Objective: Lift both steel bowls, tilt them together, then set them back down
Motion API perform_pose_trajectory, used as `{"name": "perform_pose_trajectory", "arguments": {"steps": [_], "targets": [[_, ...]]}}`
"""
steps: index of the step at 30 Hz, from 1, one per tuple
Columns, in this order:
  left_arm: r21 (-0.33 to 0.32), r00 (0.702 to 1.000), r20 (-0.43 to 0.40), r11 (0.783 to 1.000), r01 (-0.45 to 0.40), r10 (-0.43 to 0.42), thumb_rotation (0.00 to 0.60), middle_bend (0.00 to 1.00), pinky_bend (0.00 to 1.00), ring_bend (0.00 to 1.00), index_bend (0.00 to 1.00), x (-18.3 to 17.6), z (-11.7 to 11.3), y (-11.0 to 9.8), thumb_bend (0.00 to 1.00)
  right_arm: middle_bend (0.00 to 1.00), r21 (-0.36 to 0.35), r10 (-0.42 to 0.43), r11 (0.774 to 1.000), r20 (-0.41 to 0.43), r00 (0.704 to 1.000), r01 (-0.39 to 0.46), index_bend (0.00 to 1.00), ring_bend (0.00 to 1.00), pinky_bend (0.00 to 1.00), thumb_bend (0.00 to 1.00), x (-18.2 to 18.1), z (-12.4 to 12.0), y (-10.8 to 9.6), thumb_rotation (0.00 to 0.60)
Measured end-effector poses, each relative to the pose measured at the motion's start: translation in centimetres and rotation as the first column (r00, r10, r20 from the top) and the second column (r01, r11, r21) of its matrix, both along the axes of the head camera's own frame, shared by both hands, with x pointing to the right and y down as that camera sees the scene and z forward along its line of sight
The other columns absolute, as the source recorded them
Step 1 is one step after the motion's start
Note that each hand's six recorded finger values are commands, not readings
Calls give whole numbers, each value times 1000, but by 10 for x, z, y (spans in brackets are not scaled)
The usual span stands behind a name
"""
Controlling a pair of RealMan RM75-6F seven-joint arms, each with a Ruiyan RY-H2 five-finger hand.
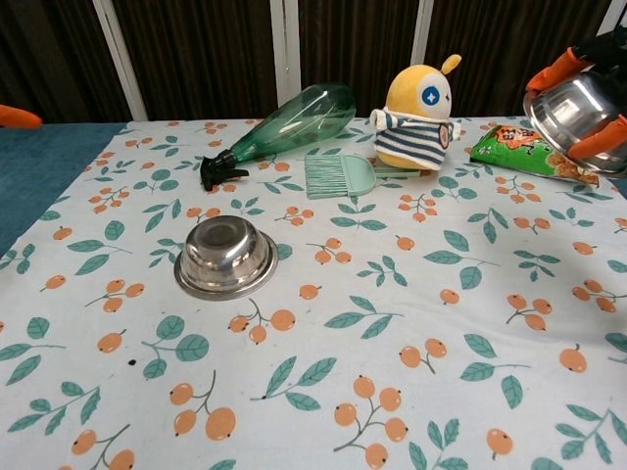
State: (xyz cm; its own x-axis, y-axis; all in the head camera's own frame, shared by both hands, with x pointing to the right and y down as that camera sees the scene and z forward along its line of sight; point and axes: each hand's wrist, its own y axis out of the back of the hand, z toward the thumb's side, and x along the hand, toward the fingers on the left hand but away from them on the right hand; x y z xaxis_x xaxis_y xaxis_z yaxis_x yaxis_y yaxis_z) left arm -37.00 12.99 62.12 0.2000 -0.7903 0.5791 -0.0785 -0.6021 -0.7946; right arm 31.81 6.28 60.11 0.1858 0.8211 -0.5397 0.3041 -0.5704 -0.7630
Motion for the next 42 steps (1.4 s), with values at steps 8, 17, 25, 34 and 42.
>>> {"name": "perform_pose_trajectory", "arguments": {"steps": [8, 17, 25, 34, 42], "targets": [[-94, 998, -58, 995, -26, 20, 600, 0, 32, 0, 79, 57, 26, -29, 26, 327, -18, 36, 999, -49, 998, -36, 420, 459, 515, 47, 26, 4, -5, 600], [-222, 994, -66, 970, -97, 84, 600, 0, 33, 0, 78, 125, 48, -33, 20, 327, -26, 57, 998, -67, 996, -59, 420, 459, 515, 47, 42, 4, -8, 600], [-249, 988, -81, 957, -148, 132, 600, 0, 37, 0, 85, 164, 70, -24, 22, 327, -18, 55, 998, -57, 997, -56, 420, 459, 516, 46, 44, 0, -7, 600], [-226, 989, -72, 964, -139, 126, 600, 1, 67, 0, 114, 168, 88, -27, 30, 327, -25, 67, 997, -67, 995, -69, 420, 459, 514, 47, 52, 2, -7, 600], [-259, 986, -105, 954, -153, 130, 600, 36, 106, 0, 142, 174, 101, -25, 42, 327, -30, 69, 997, -79, 994, -72, 421, 459, 515, 46, 54, 6, -6, 600]]}}
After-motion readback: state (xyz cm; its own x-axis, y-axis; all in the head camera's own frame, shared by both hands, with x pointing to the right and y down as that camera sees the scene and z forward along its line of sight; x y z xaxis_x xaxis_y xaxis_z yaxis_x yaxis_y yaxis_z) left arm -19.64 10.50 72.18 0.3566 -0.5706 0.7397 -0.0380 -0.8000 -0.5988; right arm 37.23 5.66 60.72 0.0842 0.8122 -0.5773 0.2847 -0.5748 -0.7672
